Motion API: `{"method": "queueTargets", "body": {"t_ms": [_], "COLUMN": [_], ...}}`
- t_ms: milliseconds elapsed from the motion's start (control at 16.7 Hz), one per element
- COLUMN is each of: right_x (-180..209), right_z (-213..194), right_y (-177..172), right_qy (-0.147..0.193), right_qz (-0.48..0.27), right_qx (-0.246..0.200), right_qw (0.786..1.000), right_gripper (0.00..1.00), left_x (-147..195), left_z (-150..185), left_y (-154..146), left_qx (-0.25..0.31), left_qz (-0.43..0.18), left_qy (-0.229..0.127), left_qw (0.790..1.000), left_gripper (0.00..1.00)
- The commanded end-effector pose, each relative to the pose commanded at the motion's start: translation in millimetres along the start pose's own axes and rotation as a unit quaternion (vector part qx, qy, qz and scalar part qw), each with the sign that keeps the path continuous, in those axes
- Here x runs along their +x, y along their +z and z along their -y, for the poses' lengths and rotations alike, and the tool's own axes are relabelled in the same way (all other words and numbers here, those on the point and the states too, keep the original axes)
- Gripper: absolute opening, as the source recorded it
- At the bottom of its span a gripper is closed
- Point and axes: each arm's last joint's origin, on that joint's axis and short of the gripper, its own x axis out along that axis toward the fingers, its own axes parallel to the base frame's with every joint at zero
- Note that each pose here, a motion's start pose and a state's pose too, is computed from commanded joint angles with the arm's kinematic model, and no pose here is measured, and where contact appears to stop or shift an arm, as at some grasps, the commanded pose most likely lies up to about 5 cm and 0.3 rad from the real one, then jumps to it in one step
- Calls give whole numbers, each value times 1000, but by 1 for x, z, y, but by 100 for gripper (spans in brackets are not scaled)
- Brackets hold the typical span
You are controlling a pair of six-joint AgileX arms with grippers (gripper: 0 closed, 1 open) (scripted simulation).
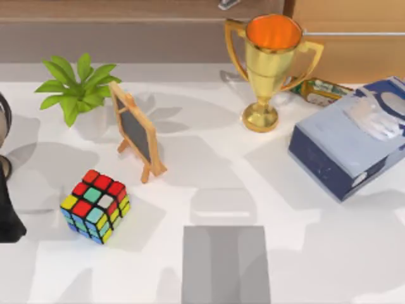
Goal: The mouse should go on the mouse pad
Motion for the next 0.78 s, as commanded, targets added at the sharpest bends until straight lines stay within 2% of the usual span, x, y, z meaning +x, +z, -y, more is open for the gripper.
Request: {"method": "queueTargets", "body": {"t_ms": [480, 780], "right_x": [5, 47], "right_z": [1, 7], "right_y": [4, 8], "right_qy": [4, 5], "right_qz": [-5, -7], "right_qx": [-3, -1], "right_qw": [1000, 1000], "right_gripper": [100, 100], "left_x": [0, 0], "left_z": [0, 0], "left_y": [0, 0], "left_qx": [0, 0], "left_qz": [0, 0], "left_qy": [0, 0], "left_qw": [1000, 1000], "left_gripper": [100, 100]}}
